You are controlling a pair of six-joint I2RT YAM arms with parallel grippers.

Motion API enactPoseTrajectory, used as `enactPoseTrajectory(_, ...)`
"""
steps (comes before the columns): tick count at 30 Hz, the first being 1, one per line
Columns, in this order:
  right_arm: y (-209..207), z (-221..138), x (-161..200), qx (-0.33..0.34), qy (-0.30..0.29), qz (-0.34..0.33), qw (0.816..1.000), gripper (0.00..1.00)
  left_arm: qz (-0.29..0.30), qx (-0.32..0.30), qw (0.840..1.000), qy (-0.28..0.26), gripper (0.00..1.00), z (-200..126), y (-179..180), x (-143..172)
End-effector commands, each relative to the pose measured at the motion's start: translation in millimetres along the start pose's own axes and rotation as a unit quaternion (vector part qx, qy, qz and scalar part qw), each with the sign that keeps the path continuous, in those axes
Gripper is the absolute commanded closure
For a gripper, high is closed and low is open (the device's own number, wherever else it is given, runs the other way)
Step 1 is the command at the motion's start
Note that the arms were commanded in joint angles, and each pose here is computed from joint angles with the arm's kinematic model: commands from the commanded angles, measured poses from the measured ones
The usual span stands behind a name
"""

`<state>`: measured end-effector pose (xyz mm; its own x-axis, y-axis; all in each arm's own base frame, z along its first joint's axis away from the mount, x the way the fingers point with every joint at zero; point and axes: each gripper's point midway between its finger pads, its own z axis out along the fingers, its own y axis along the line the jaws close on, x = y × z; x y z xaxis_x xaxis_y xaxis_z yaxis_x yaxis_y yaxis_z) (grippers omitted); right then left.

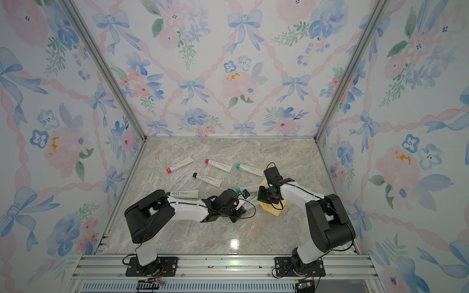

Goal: Wipe the surface of the toothpaste tube
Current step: Wipe the dirt from the toothpaste tube.

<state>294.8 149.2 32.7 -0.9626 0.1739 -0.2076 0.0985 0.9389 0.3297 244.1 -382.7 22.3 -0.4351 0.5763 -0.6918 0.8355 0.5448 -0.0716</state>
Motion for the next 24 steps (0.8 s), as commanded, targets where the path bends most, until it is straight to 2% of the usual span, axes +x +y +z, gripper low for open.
enactPoseTrajectory(1, 20, 6, 37, -0.035, 0.058, -0.003, 0.998, 0.90, 0.005, 0.034, 0.995, 0.095, 0.85, 11, -16, 59)
enactPoseTrajectory(8, 18, 10, 30, -0.029, 0.057, -0.001, 0.998, 0.90, 0.006, 0.032, 0.995, 0.097, 0.85, 12, -16, 60)
enactPoseTrajectory(17, -46, 11, 1, 0.056, 0.033, 0.033, 0.997, 0.90, 0.007, 0.027, 0.995, 0.095, 0.85, 10, -14, 59)
enactPoseTrajectory(24, -60, 0, -13, 0.071, 0.015, 0.042, 0.997, 0.90, 0.007, 0.026, 0.995, 0.096, 0.86, 10, -14, 60)
